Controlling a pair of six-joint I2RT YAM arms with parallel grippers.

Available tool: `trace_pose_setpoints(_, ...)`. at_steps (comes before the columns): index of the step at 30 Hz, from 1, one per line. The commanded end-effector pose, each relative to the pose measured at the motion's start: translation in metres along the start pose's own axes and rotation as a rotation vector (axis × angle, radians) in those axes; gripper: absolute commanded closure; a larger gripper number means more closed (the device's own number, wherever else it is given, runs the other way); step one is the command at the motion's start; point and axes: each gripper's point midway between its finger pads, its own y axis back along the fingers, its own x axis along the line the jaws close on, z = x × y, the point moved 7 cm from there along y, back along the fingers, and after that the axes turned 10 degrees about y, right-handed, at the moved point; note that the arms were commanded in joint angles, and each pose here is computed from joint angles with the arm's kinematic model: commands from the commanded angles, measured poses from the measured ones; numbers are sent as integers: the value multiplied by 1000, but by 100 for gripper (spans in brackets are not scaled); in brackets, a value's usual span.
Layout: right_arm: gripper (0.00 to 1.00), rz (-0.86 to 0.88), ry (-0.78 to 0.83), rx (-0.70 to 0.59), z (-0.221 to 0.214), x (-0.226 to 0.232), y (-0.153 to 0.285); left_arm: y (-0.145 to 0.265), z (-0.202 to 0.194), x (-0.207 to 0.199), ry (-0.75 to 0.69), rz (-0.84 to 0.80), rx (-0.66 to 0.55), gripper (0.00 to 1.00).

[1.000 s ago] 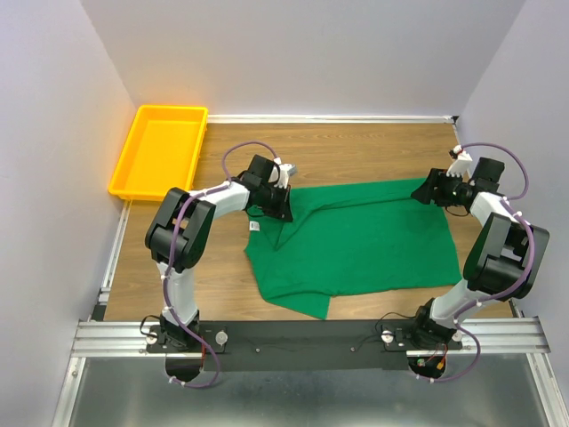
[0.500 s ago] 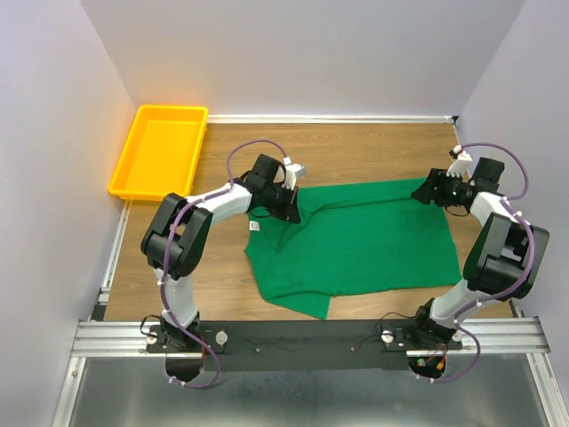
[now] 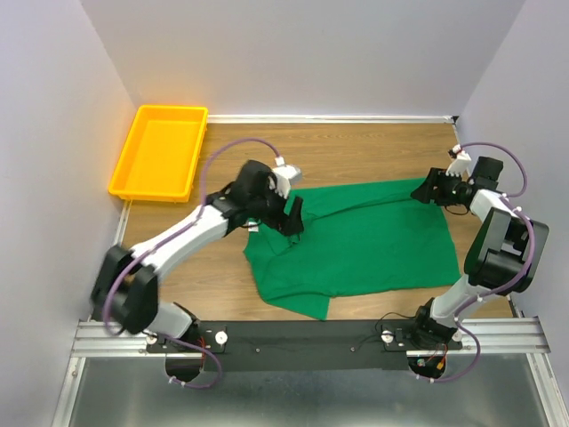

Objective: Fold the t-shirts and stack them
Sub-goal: Fold the tshirt

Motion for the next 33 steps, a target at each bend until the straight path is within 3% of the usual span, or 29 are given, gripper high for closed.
trace_pose_setpoints(1,28,24,-37,14,-1,-4,-5,55,50,-14,-33,80,-365,12)
trace_pose_setpoints(8,28,49,-46,19,-1,0,-3,25,35,8,114,70,-265,14)
trace_pose_setpoints(12,28,10,-92,27,2,-1,-1,1,32,12,181,43,-208,31)
trace_pose_setpoints(17,28,-42,-180,35,6,-6,-3,-28,34,13,169,11,-163,30)
trace_pose_setpoints(26,28,-52,-184,25,11,-6,0,-60,33,12,151,3,-89,32)
trace_pose_setpoints(29,28,-52,-188,28,10,-6,0,-64,29,14,151,14,-66,39)
trace_pose_setpoints(31,28,-50,-190,28,10,-6,-1,-66,28,14,147,10,-59,49)
trace_pose_setpoints(33,28,-44,-192,26,11,-6,-1,-66,28,12,140,-7,-55,78)
